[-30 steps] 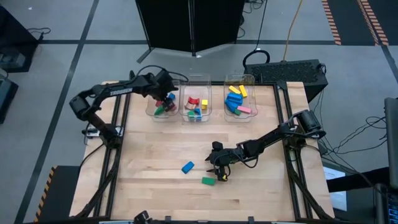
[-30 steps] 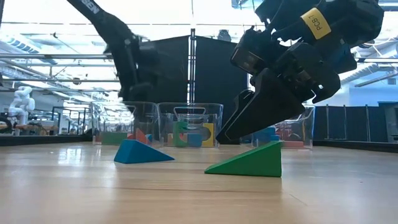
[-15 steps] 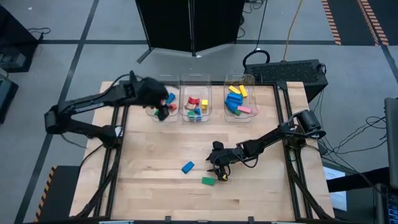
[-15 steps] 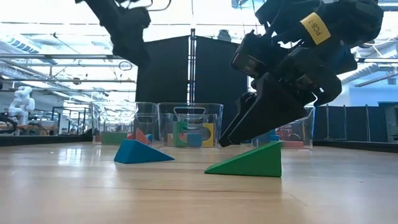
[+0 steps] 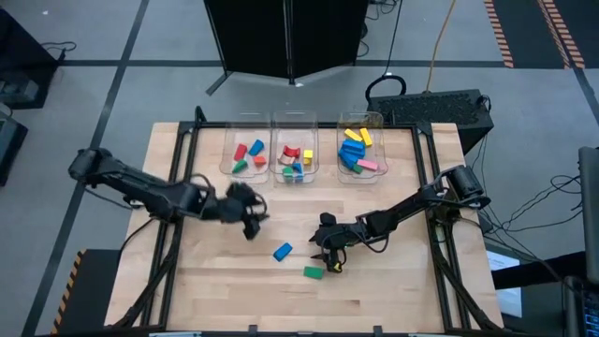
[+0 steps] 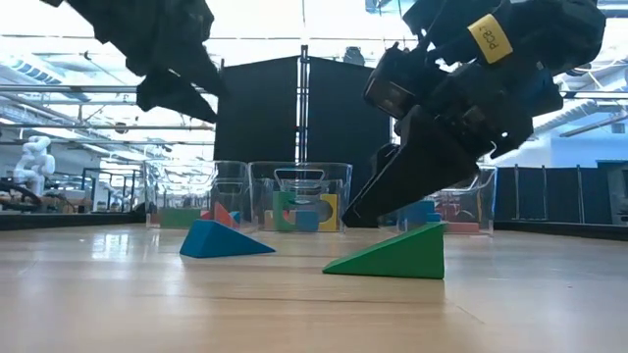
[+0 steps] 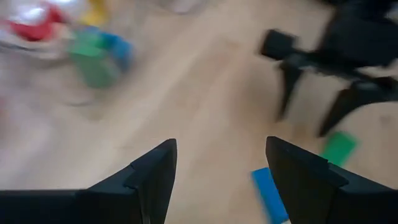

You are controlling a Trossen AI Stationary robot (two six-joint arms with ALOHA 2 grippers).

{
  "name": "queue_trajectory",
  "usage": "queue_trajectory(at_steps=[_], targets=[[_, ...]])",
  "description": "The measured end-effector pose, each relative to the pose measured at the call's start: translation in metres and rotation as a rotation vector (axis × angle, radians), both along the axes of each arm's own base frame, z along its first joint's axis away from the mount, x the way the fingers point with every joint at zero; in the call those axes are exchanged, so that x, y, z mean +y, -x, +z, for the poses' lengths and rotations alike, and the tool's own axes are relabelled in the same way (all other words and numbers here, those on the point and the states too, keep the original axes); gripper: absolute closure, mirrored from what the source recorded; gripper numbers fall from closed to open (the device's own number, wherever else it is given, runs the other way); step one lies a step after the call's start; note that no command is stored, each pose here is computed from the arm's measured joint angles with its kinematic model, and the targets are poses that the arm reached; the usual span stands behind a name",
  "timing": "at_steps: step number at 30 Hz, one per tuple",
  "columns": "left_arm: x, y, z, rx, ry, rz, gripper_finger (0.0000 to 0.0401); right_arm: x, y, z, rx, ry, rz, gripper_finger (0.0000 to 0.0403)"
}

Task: Sort blocks by size
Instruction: Put the blue triangular block into the left transparent bin

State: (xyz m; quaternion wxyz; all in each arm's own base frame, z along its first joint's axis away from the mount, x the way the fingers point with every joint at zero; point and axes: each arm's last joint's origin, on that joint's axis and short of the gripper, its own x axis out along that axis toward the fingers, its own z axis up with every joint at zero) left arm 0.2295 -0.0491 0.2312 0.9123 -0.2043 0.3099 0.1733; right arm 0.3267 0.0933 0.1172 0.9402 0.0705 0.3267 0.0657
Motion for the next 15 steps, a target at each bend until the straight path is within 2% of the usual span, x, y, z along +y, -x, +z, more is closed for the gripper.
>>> queue_trajectory(at_steps=[3, 10, 15], targets=[[-0.022, -0.009, -0.019, -0.065, 0.04, -0.016, 0.0153, 0.0, -0.001, 0.001, -0.008, -0.02, -0.013, 0.0154], [-0.06, -0.03, -0.066, -0.06, 0.015, -0.033, 0.0153, 0.001, -0.003, 0.005, -0.058, -0.034, -0.014, 0.0154], [-0.075, -0.037, -0.085, -0.055, 0.012, -0.064, 0.0153, 0.001, -0.004, 0.006, -0.08, -0.011, 0.006, 0.0154]])
